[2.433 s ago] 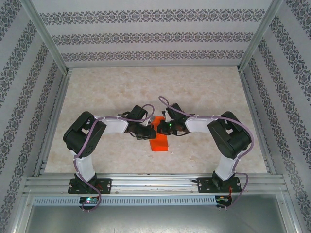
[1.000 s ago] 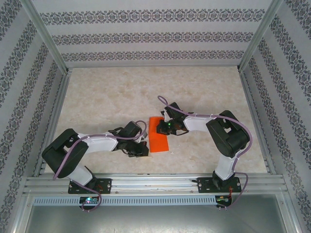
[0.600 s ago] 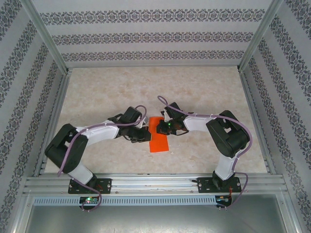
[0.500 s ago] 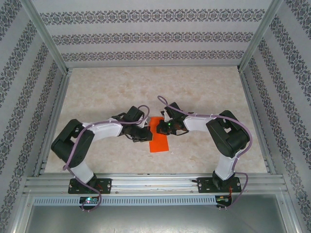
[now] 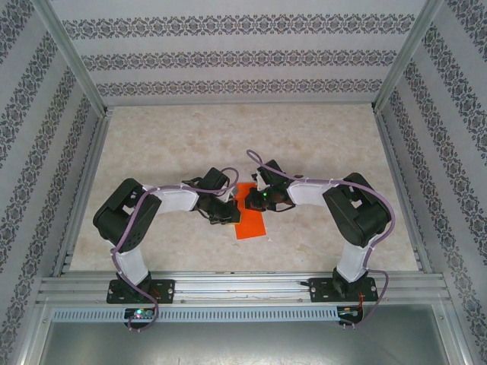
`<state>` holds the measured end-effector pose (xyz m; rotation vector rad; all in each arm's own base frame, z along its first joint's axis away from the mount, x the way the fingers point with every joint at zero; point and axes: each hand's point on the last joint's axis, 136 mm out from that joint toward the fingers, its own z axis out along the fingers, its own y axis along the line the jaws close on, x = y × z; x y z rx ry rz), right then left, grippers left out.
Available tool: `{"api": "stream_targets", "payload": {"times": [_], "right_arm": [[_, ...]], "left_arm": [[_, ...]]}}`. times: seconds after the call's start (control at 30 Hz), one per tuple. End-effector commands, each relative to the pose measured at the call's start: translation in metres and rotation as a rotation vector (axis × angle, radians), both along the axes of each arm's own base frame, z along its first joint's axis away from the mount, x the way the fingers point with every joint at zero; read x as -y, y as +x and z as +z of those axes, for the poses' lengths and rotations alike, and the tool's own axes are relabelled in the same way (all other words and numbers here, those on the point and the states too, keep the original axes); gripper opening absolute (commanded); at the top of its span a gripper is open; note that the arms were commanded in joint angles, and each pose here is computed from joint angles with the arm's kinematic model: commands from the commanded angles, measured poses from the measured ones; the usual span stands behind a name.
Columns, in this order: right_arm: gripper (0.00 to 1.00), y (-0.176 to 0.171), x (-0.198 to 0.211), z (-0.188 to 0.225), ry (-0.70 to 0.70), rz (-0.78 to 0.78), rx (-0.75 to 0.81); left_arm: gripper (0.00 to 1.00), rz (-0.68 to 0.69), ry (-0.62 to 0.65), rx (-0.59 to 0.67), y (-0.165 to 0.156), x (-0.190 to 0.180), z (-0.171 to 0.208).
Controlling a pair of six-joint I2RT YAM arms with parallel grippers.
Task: Fold a paper plane with a square sheet of paper (fold left side to right side)
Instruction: Hold the square sheet of paper at the center of the table.
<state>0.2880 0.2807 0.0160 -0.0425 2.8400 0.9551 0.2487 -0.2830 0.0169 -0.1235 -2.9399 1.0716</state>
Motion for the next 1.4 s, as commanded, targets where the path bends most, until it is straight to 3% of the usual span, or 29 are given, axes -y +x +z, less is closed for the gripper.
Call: {"api": "stream_targets", "payload": {"times": [0.0, 0.23, 0.37, 0.57, 1.1, 1.37], "right_arm": [[0.12, 0.004, 0.004, 0.016, -0.024, -0.007, 0.042], [0.15, -0.007, 0.017, 0.046, -0.016, -0.013, 0.105], [0.04, -0.033, 0.021, 0.047, 0.003, -0.007, 0.078], [0.0, -0.066, 0.009, 0.03, 0.006, 0.036, 0.015], [0.0, -0.092, 0.04, -0.039, -0.255, 0.028, -0.123], [0.0, -0.095, 0.051, -0.046, -0.32, 0.03, -0.131]], "left_arm": [[0.0, 0.003, 0.074, -0.026, -0.01, -0.014, -0.022], [0.0, 0.007, 0.069, -0.021, -0.008, -0.011, -0.02], [0.0, 0.006, 0.067, -0.017, -0.007, -0.01, -0.018], [0.0, 0.006, 0.067, -0.014, -0.006, -0.009, -0.016], [0.0, 0.038, -0.083, 0.056, 0.019, 0.015, 0.025], [0.0, 0.052, -0.083, 0.084, 0.038, 0.014, 0.013]]}}
